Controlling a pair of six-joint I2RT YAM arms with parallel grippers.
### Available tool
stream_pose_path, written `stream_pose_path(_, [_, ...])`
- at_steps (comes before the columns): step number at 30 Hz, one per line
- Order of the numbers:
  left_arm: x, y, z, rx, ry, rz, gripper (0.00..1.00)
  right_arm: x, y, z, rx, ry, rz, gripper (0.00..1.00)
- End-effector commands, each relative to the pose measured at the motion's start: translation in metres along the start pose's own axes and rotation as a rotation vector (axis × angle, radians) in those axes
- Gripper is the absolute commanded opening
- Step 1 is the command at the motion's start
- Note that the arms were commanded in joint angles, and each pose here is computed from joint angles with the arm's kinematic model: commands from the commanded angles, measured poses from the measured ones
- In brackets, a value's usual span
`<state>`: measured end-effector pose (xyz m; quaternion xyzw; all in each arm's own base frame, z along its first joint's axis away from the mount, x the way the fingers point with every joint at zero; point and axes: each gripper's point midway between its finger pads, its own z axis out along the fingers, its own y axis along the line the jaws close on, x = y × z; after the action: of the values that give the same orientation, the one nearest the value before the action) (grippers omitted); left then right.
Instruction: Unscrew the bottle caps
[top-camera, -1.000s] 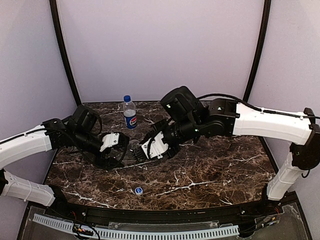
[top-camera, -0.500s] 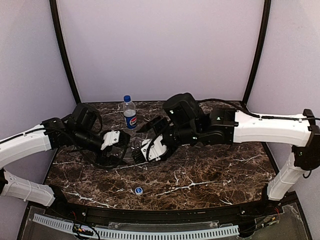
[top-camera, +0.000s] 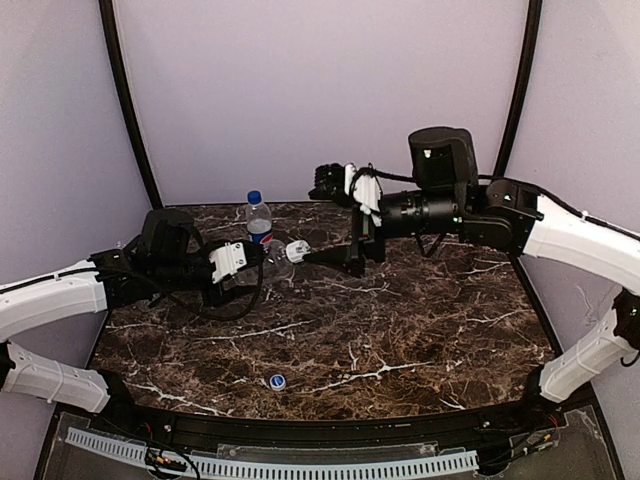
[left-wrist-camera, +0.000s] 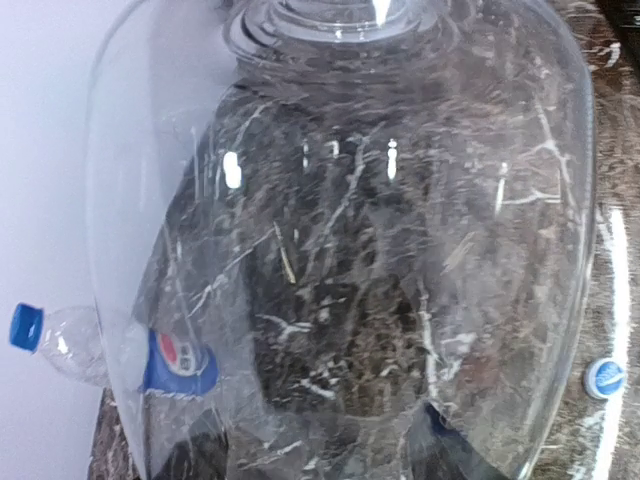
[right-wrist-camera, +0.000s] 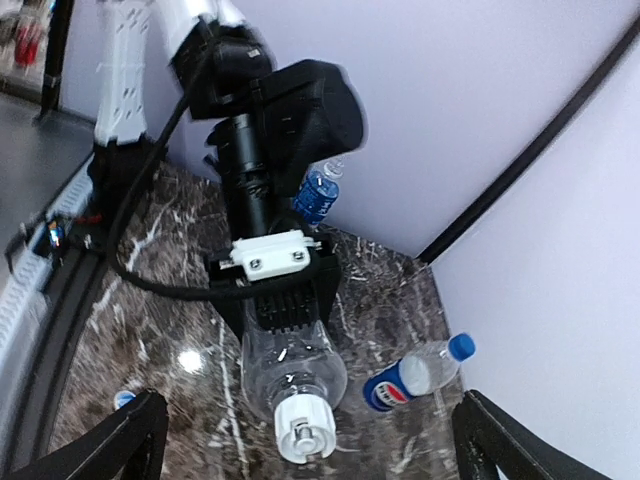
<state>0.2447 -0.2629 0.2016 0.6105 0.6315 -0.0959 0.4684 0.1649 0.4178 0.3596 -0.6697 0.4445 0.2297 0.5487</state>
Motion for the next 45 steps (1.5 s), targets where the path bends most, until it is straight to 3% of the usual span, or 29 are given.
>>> stream_pose_path(1, [0.001, 0.062, -0.01, -0.355, 0.02, 0.006, 0.38, 0.004, -0.059, -0.005, 0.02, -0.083, 0.725, 0.97])
stream_pose_path(4, [-0.003, 0.078, -0.015, -0.443, 0.01, 0.014, 0.38, 0.04, -0.086, 0.009, 0.068, -0.002, 1.069, 0.82])
stream_pose_path(7, [-0.003, 0.083, -0.017, -0.475, 0.02, 0.03, 0.38, 0.048, -0.086, 0.024, 0.047, 0.012, 1.177, 0.77])
stream_pose_path(17, [-0.001, 0.08, -0.015, -0.468, 0.028, 0.059, 0.39, 0.043, -0.081, 0.055, -0.006, 0.057, 1.186, 0.76])
stream_pose_path(29, [-0.005, 0.084, -0.014, -0.48, 0.021, 0.082, 0.4, 0.06, -0.066, 0.071, -0.048, 0.135, 1.213, 0.54])
stream_pose_path(36, [-0.005, 0.08, -0.013, -0.453, 0.015, 0.088, 0.4, 0.056, -0.069, 0.073, -0.051, 0.12, 1.178, 0.25])
stream_pose_path(39, [-0.006, 0.075, -0.011, -0.425, 0.005, 0.083, 0.4, 0.053, -0.065, 0.073, -0.078, 0.115, 1.129, 0.0])
stream_pose_path(42, [-0.007, 0.062, -0.009, -0.349, -0.002, 0.074, 0.39, 0.041, -0.048, 0.071, -0.159, 0.095, 0.967, 0.0])
stream_pose_path(45, [-0.002, 0.025, -0.002, -0.147, -0.003, 0.071, 0.38, 0.022, -0.011, 0.062, -0.253, 0.077, 0.63, 0.0])
